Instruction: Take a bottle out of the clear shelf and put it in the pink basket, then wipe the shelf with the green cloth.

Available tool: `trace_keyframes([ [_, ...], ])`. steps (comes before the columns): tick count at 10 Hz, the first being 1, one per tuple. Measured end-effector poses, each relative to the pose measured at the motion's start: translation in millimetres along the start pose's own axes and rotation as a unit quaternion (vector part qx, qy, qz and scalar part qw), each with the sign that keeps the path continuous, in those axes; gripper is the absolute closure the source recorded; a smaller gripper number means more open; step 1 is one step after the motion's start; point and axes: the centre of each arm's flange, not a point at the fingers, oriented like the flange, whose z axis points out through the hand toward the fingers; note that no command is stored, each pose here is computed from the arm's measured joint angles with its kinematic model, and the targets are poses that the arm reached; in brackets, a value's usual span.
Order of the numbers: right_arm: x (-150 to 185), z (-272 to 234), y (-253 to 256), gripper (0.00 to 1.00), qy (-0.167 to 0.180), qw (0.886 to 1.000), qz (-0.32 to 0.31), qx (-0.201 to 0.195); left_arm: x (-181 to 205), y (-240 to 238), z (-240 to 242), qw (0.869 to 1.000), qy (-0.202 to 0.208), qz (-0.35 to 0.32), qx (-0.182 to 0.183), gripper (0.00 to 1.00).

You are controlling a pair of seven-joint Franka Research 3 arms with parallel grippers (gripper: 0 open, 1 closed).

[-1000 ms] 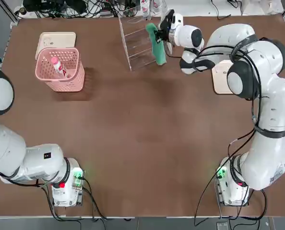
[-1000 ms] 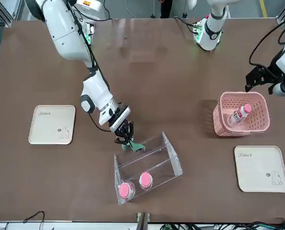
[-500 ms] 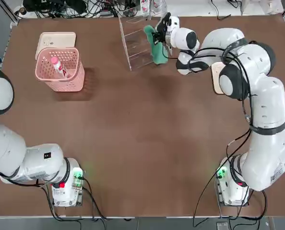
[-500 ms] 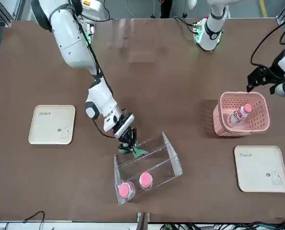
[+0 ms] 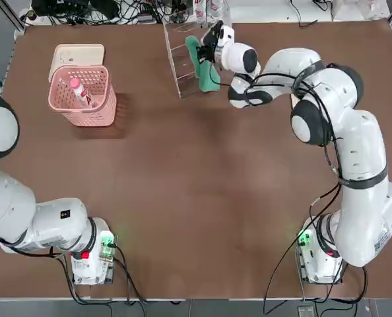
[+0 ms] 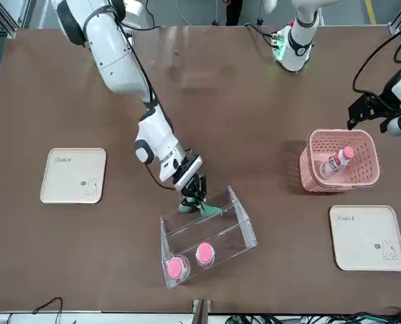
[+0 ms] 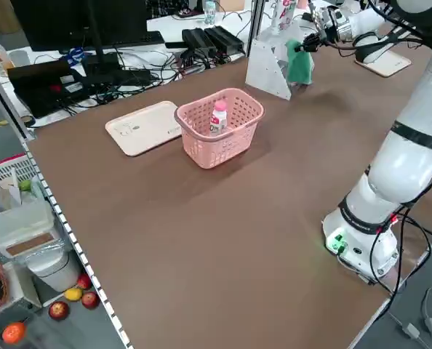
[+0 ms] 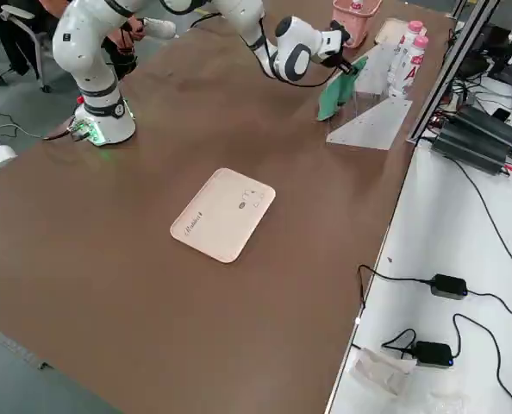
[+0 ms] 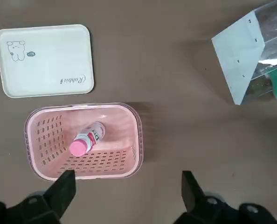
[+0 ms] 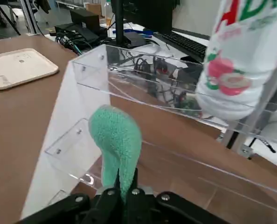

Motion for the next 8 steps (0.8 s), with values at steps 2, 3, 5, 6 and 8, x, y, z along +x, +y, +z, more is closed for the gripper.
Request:
trace_keyframes([
  [2, -0.5, 9.7, -19.5, 0.98, 0.004, 1.000, 0.014, 0.007, 0.0, 0.0, 0.0, 1.000, 0.000, 0.000, 0.000, 0.00],
  [3, 1.7, 15.1, -27.2, 0.98, 0.003, 1.000, 0.023, 0.006, 0.0, 0.0, 0.0, 1.000, 0.000, 0.000, 0.000, 0.00],
  [5, 17.7, 21.0, -40.8, 0.98, 0.000, 0.999, 0.035, 0.001, 0.0, 0.0, 0.0, 1.000, 0.000, 0.000, 0.000, 0.00],
  [6, 21.5, 21.4, -42.6, 0.98, 0.001, 0.999, 0.037, 0.000, 0.0, 0.0, 0.0, 1.000, 0.000, 0.000, 0.000, 0.00],
  [8, 18.8, 22.2, -28.5, 0.98, -0.001, 0.999, 0.031, -0.011, 0.0, 0.0, 0.0, 1.000, 0.000, 0.000, 0.000, 0.00],
])
